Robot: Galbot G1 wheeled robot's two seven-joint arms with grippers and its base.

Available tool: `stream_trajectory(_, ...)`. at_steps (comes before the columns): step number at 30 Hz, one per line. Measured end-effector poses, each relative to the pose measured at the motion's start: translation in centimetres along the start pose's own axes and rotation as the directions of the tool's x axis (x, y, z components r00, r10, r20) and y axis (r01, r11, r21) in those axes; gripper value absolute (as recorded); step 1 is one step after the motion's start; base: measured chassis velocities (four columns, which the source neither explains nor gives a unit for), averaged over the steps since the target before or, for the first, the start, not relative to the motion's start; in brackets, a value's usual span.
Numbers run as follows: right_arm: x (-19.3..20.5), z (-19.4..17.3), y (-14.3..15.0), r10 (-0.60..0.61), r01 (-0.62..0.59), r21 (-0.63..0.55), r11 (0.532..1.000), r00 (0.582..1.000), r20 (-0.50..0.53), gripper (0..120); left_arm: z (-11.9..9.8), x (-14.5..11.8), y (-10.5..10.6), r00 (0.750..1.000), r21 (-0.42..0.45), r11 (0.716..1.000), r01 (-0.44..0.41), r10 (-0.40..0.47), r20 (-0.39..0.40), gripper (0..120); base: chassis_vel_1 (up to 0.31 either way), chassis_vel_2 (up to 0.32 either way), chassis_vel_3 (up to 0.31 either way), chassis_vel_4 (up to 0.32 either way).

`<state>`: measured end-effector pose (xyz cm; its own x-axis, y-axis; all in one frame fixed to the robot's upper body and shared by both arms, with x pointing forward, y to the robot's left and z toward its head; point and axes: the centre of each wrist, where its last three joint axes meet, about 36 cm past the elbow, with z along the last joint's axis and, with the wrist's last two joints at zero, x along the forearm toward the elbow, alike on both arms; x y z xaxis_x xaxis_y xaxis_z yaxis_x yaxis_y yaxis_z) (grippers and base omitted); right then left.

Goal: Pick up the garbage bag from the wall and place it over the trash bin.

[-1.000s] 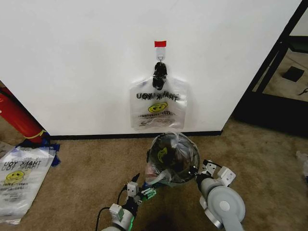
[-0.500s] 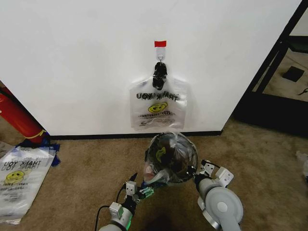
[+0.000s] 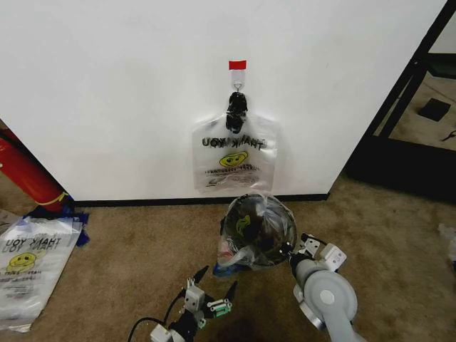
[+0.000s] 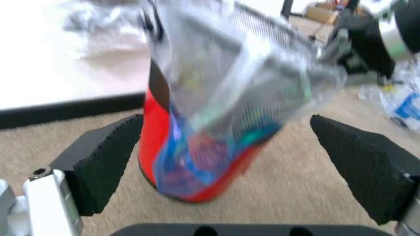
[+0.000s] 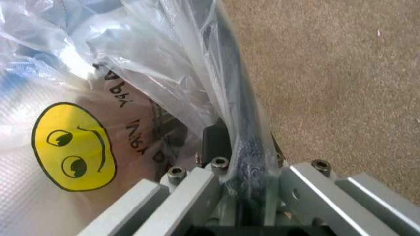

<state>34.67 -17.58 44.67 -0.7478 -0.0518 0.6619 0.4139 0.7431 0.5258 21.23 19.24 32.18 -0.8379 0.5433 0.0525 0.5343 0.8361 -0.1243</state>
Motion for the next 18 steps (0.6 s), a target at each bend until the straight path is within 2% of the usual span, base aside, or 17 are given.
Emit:
stream_trajectory(4, 0.0, 0.7, 0.3, -0.006, 0.007, 0.029, 1.000, 0.999, -0.038, 0, -1.2, 0.0, 0.0, 0.995, 0.036, 0.996, 0.081, -0.083, 0.062, 100, 0.000, 0.000, 0.000, 0.000)
stream_trajectory(8, -0.9, 1.3, 1.0, -0.002, 0.007, 0.060, 0.998, 0.997, -0.076, 0, -3.6, 0.2, 1.2, 0.971, 0.086, 0.978, 0.190, -0.200, 0.133, 100, 0.000, 0.000, 0.000, 0.000)
stream_trajectory(11, -1.2, 1.4, 1.2, -0.004, 0.009, 0.066, 0.998, 0.997, -0.081, 0, -4.3, 0.2, 1.6, 0.964, 0.093, 0.973, 0.210, -0.222, 0.149, 100, 0.000, 0.000, 0.000, 0.000)
stream_trajectory(14, -2.2, 1.6, 2.0, -0.010, 0.018, 0.081, 0.997, 0.995, -0.097, 0, -6.0, 0.3, 2.8, 0.945, 0.103, 0.962, 0.253, -0.268, 0.187, 100, 0.000, 0.000, 0.000, 0.000)
stream_trajectory(18, -2.6, 1.7, 2.3, -0.014, 0.022, 0.088, 0.996, 0.995, -0.099, 11, -6.4, 0.3, 3.1, 0.942, 0.105, 0.959, 0.262, -0.278, 0.191, 100, 0.000, 0.000, 0.000, 0.000)
